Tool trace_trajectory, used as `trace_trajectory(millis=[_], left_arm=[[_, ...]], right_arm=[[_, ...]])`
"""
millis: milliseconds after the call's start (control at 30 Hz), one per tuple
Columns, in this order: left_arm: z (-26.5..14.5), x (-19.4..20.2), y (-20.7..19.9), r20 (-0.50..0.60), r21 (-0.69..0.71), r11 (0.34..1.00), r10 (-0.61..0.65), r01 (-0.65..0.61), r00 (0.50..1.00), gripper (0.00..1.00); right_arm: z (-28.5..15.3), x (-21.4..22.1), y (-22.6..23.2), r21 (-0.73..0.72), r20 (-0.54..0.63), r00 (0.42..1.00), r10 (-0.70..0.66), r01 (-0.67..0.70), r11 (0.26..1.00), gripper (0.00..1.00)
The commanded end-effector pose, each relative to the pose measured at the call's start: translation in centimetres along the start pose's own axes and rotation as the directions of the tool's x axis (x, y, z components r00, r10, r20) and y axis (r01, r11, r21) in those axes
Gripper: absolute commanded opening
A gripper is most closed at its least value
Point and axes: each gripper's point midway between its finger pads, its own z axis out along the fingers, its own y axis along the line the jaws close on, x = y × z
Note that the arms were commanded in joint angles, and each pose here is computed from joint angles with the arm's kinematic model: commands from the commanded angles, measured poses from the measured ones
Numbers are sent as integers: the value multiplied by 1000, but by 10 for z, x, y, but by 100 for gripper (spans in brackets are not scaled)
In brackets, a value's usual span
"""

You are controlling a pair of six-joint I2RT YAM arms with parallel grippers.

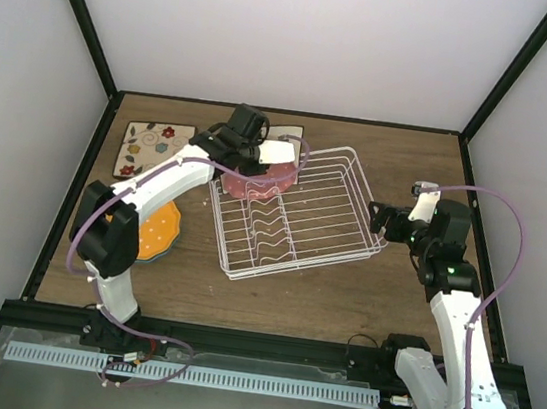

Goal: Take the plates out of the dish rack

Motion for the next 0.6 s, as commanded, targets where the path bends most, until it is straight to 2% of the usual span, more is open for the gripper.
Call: trace_trajectory(millis=[0,333,467,567], left_arm=[[-55,-60,39,193,-171,985,13,21,981,4],[-121,-106,70,327,-347,938,103,18,939,4],[-185,-124,104,453,-456,875,70,163,888,4],[-247,-133,128,578,-502,804,38,319,815,4]], right_arm=[[-3,-10,1,-6,29,1000,-7,7,1000,100],[-3,-6,3,-19,30,1000,6,-5,1000,100],[-3,-4,3,-20,28,1000,7,-7,1000,100],[-1,-3,2,-23,24,1000,4,-4,1000,100]])
